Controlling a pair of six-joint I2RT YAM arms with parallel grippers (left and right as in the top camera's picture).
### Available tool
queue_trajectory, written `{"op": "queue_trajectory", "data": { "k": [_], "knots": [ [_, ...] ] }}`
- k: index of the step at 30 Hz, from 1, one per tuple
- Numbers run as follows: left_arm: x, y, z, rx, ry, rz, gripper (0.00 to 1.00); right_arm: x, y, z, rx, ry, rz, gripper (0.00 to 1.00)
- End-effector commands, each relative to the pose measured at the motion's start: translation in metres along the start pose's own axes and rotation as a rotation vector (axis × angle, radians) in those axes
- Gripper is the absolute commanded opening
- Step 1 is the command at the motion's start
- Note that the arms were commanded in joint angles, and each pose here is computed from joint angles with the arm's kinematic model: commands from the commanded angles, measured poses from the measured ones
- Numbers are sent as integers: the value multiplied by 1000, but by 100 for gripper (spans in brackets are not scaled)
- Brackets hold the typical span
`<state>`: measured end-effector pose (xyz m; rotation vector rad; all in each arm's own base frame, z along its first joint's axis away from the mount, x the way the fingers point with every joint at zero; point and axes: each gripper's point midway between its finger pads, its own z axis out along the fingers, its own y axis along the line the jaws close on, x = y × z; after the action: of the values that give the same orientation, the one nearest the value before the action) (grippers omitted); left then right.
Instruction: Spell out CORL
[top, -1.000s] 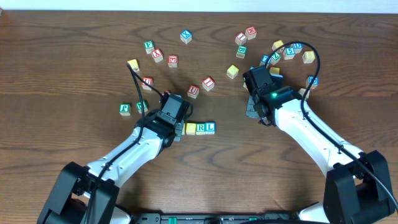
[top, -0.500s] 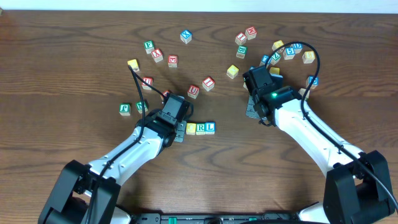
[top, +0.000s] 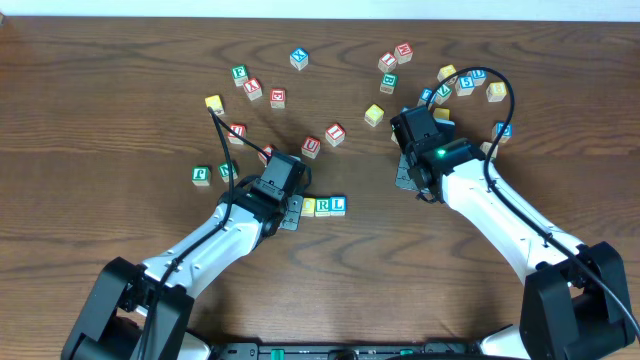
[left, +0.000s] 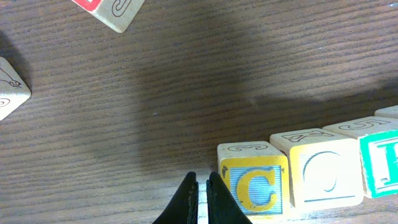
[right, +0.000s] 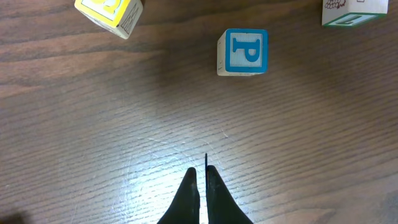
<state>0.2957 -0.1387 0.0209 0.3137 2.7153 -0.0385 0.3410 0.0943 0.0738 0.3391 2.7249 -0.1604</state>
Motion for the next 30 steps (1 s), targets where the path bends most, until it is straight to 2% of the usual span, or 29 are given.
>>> {"op": "queue_trajectory", "data": {
  "k": [1,24,30],
  "knots": [
    [6,0,4,6,21,10,7,-8,-1,-6,0,-23,-2,1],
    [7,-4,4,27,29,18,7,-8,-1,-6,-2,-21,-2,1],
    [-4,15,4,-73,-21,15,7,-8,-1,-6,-2,-22,-2,1]
  ]
}}
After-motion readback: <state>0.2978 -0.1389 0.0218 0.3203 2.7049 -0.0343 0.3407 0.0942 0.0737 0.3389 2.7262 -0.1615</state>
